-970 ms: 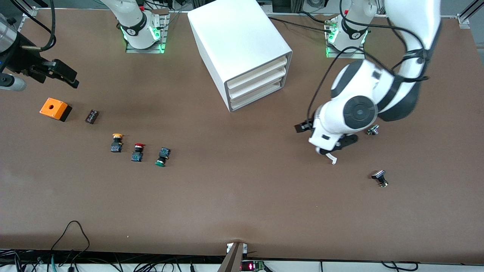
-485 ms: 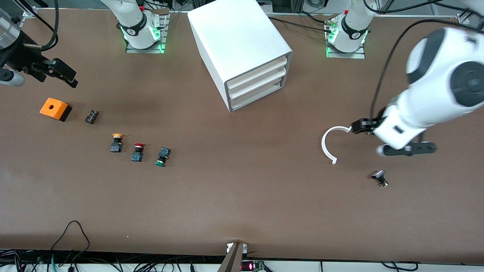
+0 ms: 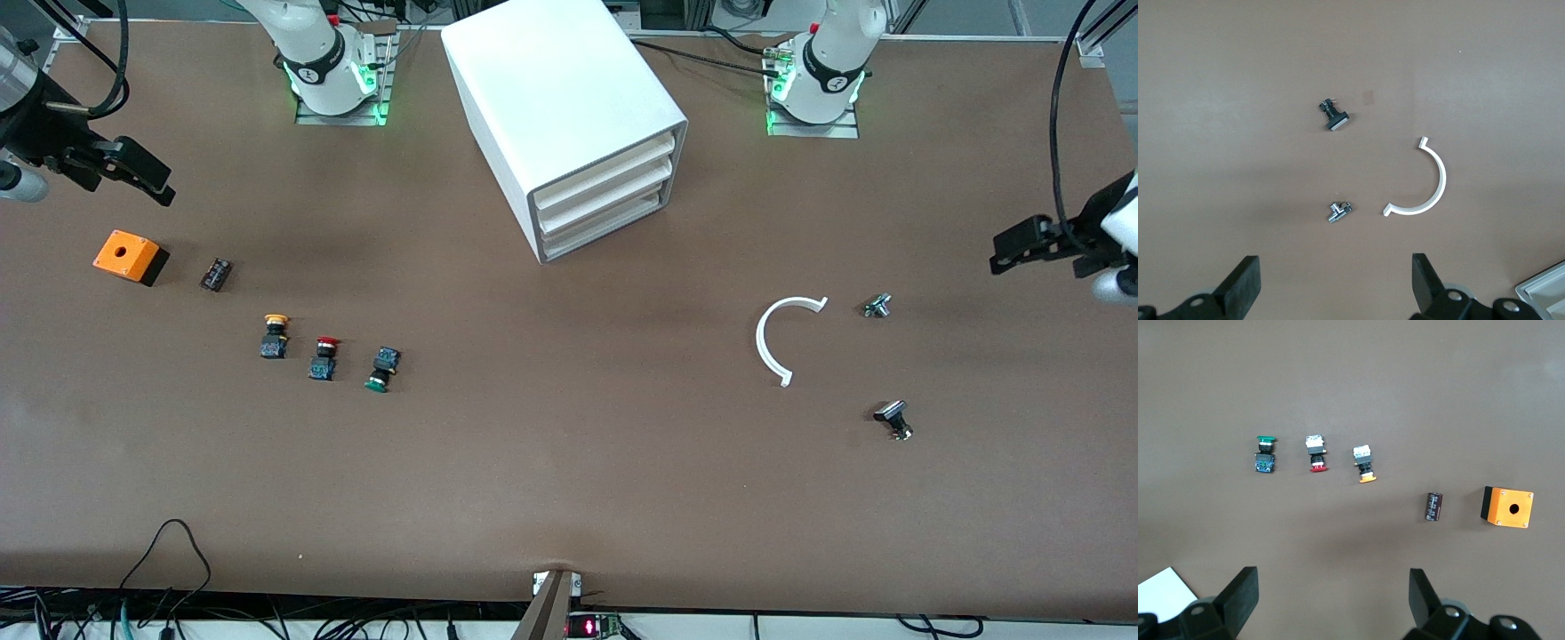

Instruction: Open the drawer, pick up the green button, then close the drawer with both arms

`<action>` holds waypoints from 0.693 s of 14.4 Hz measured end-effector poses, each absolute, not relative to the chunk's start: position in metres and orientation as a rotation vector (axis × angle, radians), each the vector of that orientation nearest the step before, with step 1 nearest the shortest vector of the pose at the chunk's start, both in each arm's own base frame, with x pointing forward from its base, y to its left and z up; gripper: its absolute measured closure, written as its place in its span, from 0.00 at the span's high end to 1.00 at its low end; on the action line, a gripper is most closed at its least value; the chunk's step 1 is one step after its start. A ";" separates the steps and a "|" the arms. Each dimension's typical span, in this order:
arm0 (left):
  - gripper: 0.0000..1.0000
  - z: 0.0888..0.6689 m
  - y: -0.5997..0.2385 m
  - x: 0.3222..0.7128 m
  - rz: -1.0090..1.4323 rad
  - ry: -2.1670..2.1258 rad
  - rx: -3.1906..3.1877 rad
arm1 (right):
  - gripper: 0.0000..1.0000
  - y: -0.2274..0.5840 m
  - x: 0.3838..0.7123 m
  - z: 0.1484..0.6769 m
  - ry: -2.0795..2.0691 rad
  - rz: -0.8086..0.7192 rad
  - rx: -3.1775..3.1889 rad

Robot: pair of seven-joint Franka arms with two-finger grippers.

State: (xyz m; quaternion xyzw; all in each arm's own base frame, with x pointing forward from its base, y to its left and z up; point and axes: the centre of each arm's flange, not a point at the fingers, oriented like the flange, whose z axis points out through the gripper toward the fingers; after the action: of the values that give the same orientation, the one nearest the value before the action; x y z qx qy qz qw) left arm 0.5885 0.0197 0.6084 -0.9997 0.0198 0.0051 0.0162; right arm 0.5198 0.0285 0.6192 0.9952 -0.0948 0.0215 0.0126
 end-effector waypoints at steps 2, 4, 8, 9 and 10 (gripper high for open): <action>1.00 0.610 0.009 0.566 0.020 0.086 -3.105 | 1.00 0.032 0.520 0.619 -0.286 0.068 3.102; 1.00 0.606 0.000 0.553 0.025 0.108 -3.102 | 1.00 0.033 0.520 0.619 -0.283 0.068 3.102; 1.00 0.595 0.001 0.549 0.068 0.104 -3.102 | 1.00 0.032 0.521 0.620 -0.210 0.080 3.109; 1.00 0.595 0.002 0.549 0.074 0.102 -3.102 | 1.00 0.032 0.521 0.621 -0.198 0.088 3.111; 1.00 0.594 0.002 0.548 0.079 0.101 -3.102 | 1.00 0.031 0.521 0.623 -0.193 0.095 3.112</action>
State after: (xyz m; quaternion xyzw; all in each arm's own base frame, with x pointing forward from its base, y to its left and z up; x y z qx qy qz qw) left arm 0.5483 0.0021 0.5944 -0.9990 0.0325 0.0255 0.0183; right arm 0.5213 0.0312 0.6229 0.9976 -0.0618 0.0306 0.0111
